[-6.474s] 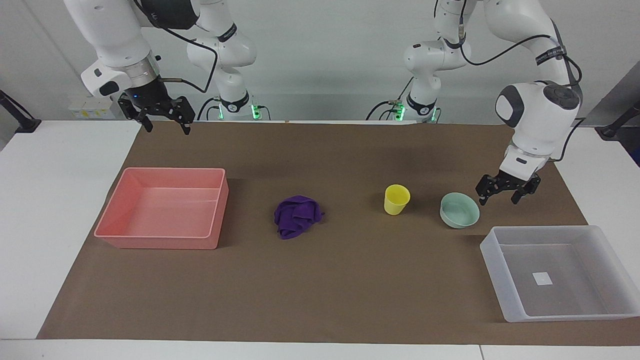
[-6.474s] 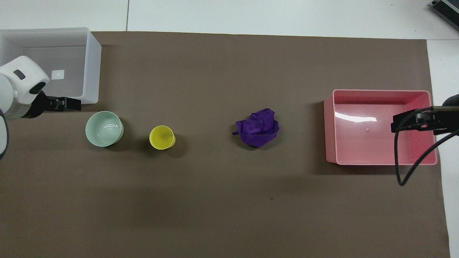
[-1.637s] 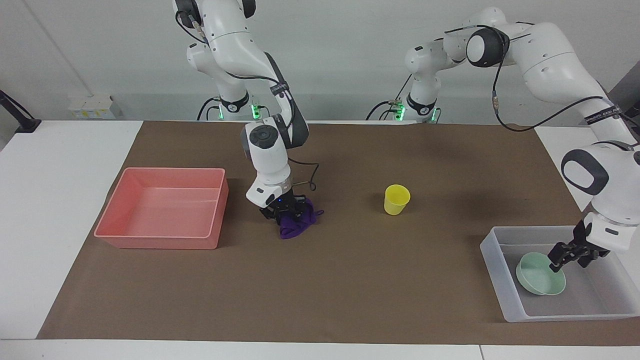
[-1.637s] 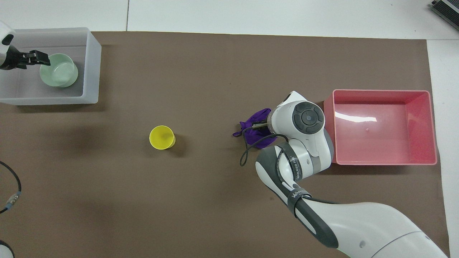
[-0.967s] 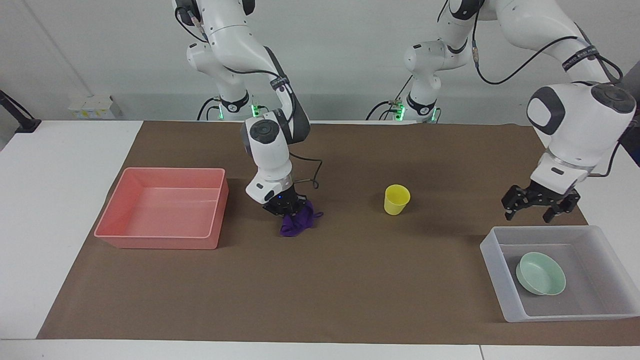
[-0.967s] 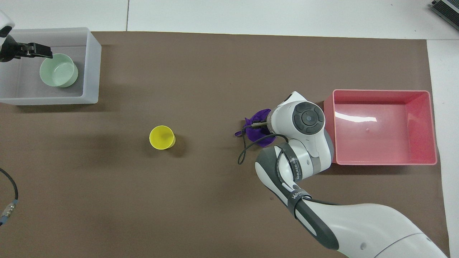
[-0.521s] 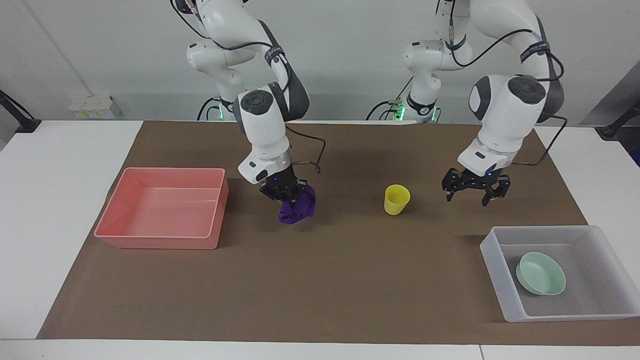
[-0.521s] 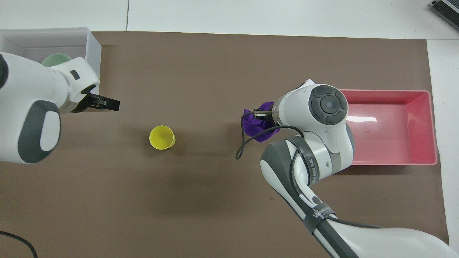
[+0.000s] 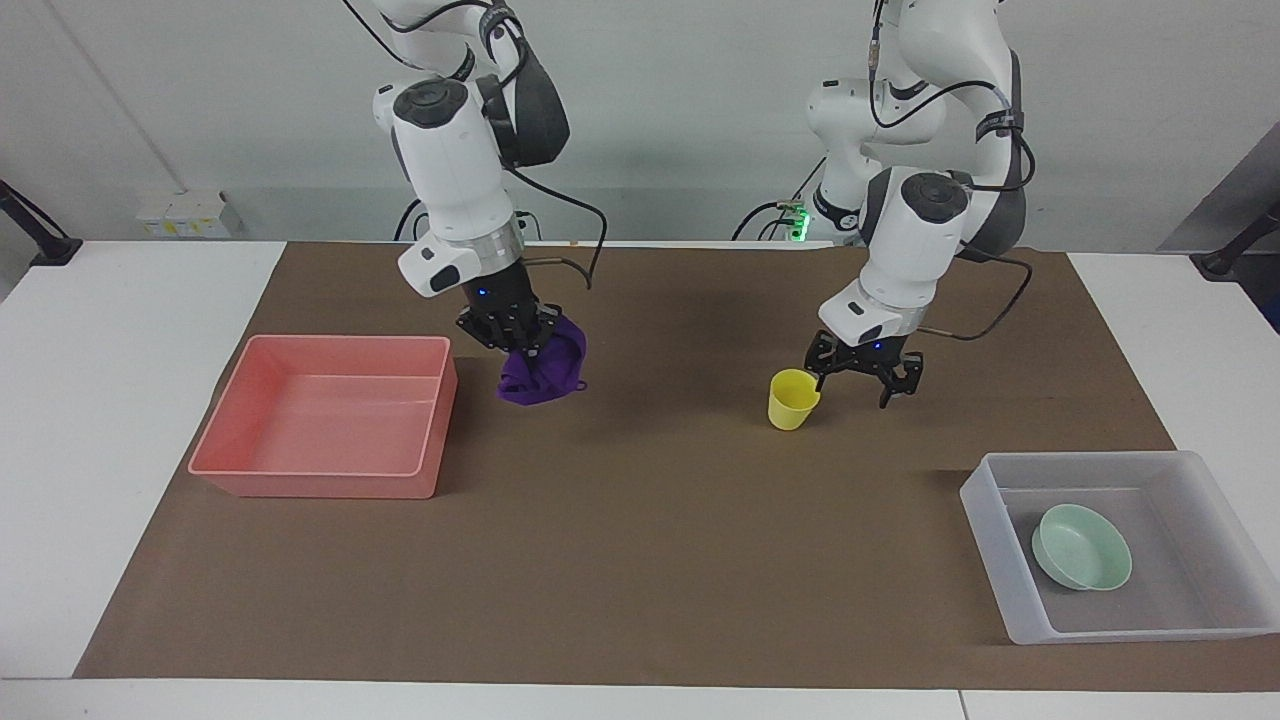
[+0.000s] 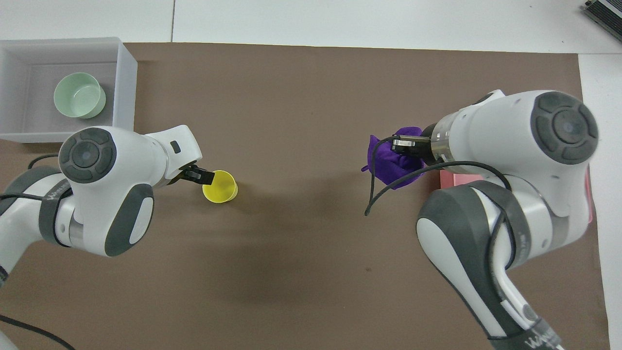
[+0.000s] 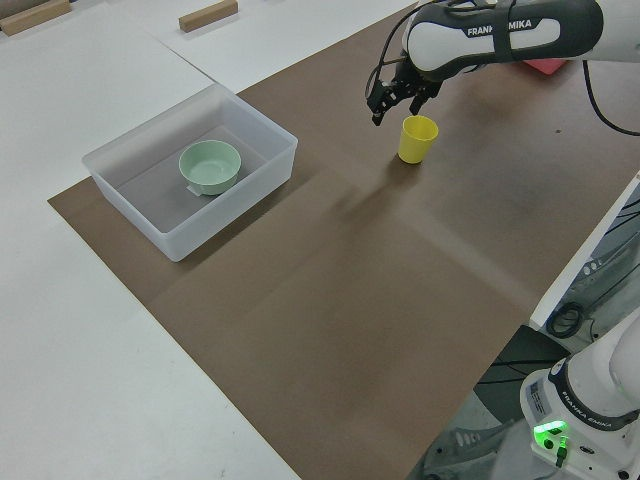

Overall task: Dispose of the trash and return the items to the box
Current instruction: 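Carry the cloth to the pink tray while the left gripper grasps the cup, then move the yellow cup into the white bin with the left gripper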

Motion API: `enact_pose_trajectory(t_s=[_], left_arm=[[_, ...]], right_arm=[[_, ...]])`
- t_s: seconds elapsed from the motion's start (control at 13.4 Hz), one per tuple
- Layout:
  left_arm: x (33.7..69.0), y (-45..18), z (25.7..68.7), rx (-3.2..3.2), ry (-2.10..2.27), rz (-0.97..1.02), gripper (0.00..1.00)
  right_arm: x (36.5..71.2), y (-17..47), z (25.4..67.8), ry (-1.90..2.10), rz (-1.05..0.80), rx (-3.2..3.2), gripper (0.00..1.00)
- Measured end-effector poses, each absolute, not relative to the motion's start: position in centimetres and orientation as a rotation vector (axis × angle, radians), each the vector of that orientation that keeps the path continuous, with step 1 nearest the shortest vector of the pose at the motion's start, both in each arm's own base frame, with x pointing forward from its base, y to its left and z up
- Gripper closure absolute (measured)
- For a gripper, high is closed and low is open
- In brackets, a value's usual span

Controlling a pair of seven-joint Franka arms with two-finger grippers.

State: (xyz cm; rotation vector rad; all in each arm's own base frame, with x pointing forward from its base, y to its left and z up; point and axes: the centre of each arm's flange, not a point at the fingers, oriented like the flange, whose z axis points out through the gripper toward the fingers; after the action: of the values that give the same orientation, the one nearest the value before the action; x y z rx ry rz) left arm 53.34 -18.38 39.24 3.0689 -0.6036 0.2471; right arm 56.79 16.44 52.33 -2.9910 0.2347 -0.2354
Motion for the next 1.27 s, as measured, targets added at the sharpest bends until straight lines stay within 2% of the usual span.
enact_pose_trajectory(t_s=[0.22,0.45,0.52,0.67,0.97,1.27], left_arm=[[51.8,-19.2,36.9,3.059,-0.609,0.264,0.00],[50.9,-19.9,35.8,3.060,-0.584,0.259,0.08],[50.8,-20.0,35.7,3.063,-0.553,0.260,0.18],[50.6,-20.1,35.5,3.068,-0.517,0.254,0.47],[50.8,-20.2,35.8,3.067,-0.501,0.265,0.95],[52.3,-19.6,38.8,3.077,-0.467,0.271,0.97]], right_arm=[[56.5,13.1,54.1,0.208,-0.238,-3.004,0.87],[56.8,8.7,55.0,0.167,-0.256,-3.024,0.87],[56.9,7.1,55.2,0.152,-0.264,-3.030,0.87],[57.2,3.9,55.2,0.125,-0.276,-3.041,0.87],[57.3,-1.2,54.9,0.052,-0.282,-3.064,0.87],[57.2,-6.9,52.5,0.013,-0.321,-3.087,0.87]])
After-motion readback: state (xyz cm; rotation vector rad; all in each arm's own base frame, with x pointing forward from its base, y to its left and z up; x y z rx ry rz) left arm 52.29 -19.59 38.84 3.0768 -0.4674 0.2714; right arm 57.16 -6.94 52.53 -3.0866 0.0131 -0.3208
